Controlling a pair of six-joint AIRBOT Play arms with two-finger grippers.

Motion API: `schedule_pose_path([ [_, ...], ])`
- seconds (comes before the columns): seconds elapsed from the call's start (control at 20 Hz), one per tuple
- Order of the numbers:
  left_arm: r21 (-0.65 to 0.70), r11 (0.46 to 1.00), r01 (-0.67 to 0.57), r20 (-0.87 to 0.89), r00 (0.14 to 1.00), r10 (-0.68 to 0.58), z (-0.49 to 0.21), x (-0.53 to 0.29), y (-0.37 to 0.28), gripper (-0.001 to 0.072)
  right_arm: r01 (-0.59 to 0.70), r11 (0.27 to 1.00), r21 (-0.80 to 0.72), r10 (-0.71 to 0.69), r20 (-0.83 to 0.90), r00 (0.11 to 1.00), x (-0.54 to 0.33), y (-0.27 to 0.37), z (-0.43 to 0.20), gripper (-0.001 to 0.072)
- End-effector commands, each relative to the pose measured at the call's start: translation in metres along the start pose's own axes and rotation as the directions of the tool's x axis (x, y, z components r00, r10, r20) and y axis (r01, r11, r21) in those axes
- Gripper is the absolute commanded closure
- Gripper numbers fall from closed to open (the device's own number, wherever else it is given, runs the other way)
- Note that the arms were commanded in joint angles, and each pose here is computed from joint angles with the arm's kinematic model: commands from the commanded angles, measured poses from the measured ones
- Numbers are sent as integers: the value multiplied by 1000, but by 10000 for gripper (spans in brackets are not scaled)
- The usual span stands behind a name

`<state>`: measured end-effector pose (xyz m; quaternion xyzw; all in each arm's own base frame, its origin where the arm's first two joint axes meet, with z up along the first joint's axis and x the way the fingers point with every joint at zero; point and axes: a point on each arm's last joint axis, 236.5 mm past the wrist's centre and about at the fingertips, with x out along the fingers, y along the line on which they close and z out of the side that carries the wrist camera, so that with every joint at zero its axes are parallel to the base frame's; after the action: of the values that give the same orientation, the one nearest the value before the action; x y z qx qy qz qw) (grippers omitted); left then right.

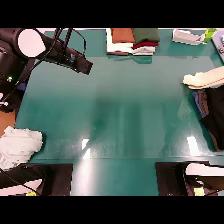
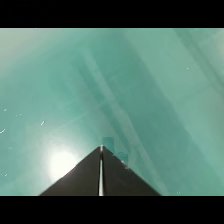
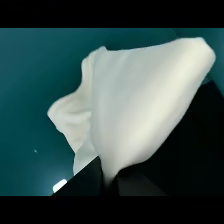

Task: Fold the shirts.

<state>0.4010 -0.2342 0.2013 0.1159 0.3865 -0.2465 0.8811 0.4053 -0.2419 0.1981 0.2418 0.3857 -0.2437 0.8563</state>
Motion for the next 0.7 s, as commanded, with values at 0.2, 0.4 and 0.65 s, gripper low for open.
schedule_pose_path([
  [0.2,-1,1000,2,-2,1000,-2,0,0,-1,682,-47,999,7,43,284,958,-89,11,44,696],
  [0.4,2,1000,2,-10,1000,-2,-2,0,-1,682,-4,999,51,-8,242,970,-113,-13,25,697],
  [0.65,2,1000,3,-14,1000,-3,-3,0,-1,682,106,982,156,-121,88,989,-123,-66,-28,696],
])
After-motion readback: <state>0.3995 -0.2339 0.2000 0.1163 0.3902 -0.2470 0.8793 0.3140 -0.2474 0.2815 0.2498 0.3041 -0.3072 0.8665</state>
